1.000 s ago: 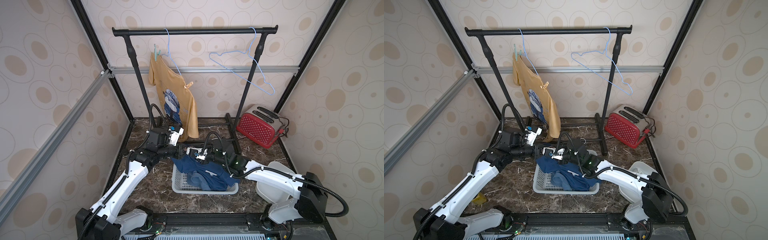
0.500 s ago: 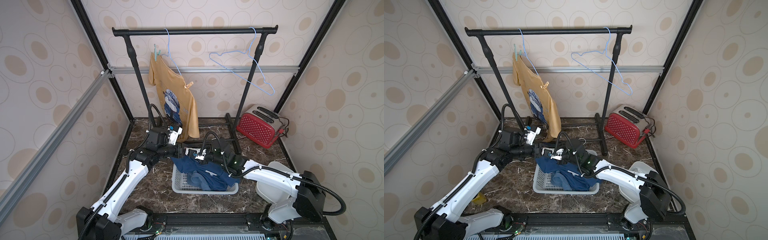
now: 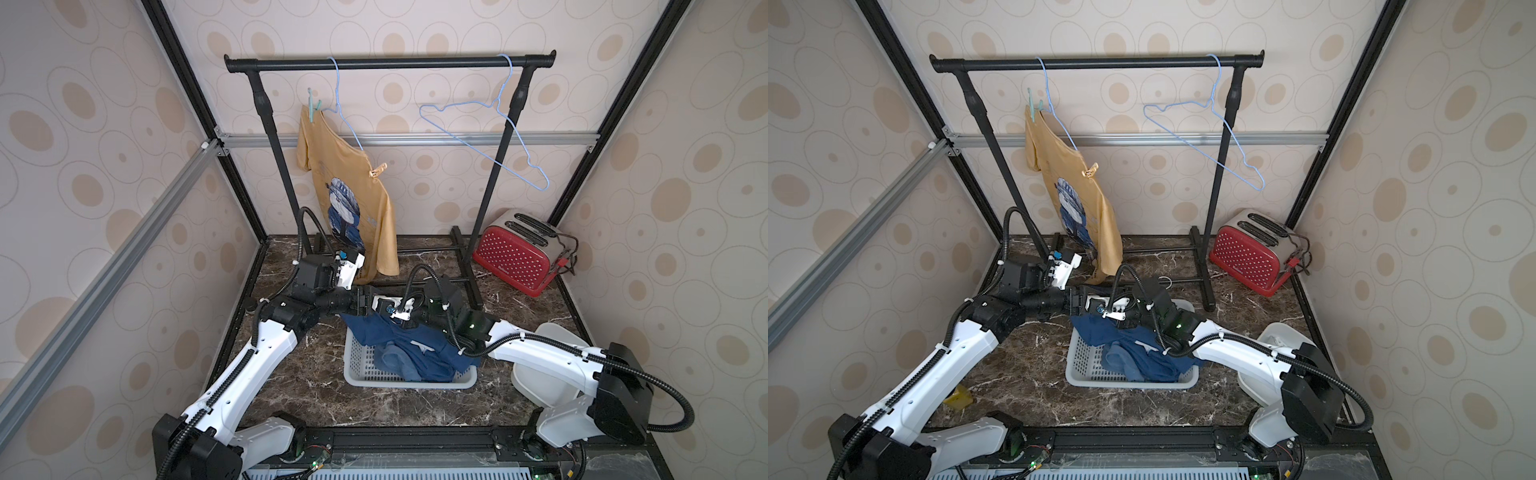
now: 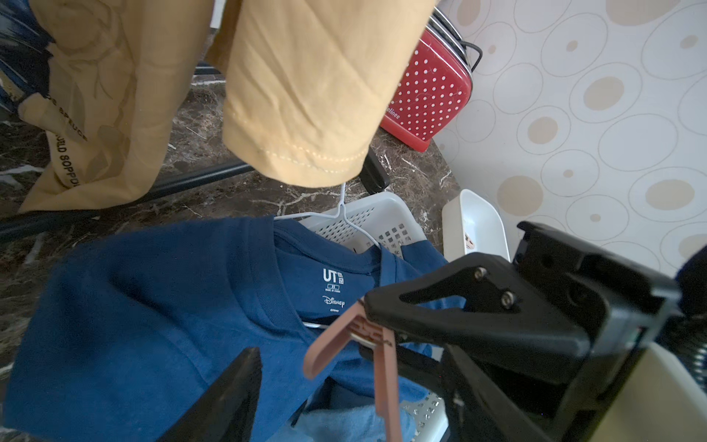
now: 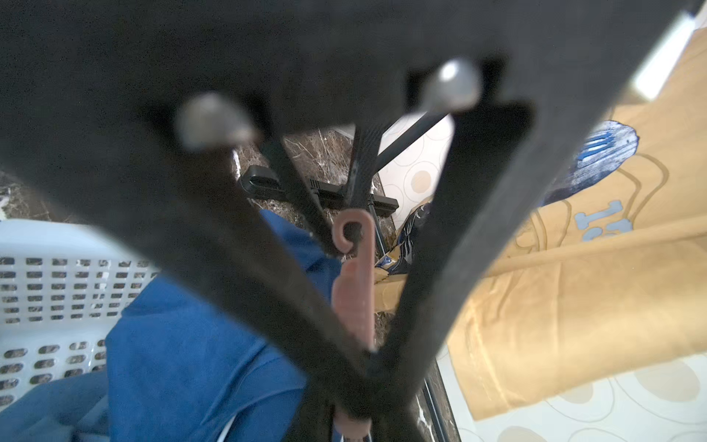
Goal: Remove the clothespins securing t-shirts to the hanger
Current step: Place the clothespin in the storage box.
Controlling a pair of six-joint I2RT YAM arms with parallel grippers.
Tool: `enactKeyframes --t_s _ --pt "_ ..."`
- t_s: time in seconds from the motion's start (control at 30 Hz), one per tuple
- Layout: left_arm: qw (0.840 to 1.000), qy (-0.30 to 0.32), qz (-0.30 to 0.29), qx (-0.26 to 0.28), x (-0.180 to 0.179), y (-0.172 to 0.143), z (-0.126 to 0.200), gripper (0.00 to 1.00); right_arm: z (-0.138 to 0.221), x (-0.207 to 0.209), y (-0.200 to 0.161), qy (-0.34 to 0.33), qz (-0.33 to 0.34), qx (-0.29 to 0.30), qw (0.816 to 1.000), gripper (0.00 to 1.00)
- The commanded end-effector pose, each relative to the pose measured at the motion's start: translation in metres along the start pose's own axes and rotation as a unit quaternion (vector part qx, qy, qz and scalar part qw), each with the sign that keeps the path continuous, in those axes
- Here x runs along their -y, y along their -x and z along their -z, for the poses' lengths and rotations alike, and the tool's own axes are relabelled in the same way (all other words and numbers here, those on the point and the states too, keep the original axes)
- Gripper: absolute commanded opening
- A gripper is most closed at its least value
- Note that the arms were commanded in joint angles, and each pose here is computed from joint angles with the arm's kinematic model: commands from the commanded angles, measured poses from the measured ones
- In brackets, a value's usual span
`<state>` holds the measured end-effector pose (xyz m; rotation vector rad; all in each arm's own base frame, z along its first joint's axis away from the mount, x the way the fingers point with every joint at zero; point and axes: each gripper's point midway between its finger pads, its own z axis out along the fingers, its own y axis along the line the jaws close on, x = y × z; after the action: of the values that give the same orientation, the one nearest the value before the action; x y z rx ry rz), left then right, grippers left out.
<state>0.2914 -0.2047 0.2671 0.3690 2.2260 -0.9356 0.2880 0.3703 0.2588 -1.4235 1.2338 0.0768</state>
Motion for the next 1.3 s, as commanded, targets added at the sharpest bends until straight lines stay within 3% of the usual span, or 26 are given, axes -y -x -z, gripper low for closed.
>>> enactKeyframes --t_s 0.0,0.33,0.47,0.63,0.97,1.27 --pt "0.999 0.001 -0.027 0.037 0.007 0.026 0.007 0.75 0.016 0.003 -0.005 -0.013 0.005 -0.011 1.000 0.00" --pt "0.997 0.007 -0.046 0.059 0.000 0.028 0.000 0.76 0.058 0.005 -0.051 -0.019 -0.015 -0.093 0.995 0.00" --pt "0.996 0.002 -0.045 0.075 -0.001 0.027 -0.007 0.74 0.086 0.009 -0.082 -0.031 -0.024 -0.151 0.988 0.00" --pt "0.994 0.002 -0.094 0.063 0.019 0.015 -0.024 0.76 0.127 0.027 -0.123 -0.078 -0.080 -0.211 0.971 0.00" --pt "0.991 -0.009 -0.124 0.058 0.033 0.004 -0.040 0.75 0.210 0.030 -0.215 -0.128 -0.137 -0.355 0.916 0.00" --pt "0.989 -0.018 -0.134 0.062 0.038 0.003 -0.047 0.75 0.273 0.009 -0.283 -0.143 -0.194 -0.470 0.849 0.00"
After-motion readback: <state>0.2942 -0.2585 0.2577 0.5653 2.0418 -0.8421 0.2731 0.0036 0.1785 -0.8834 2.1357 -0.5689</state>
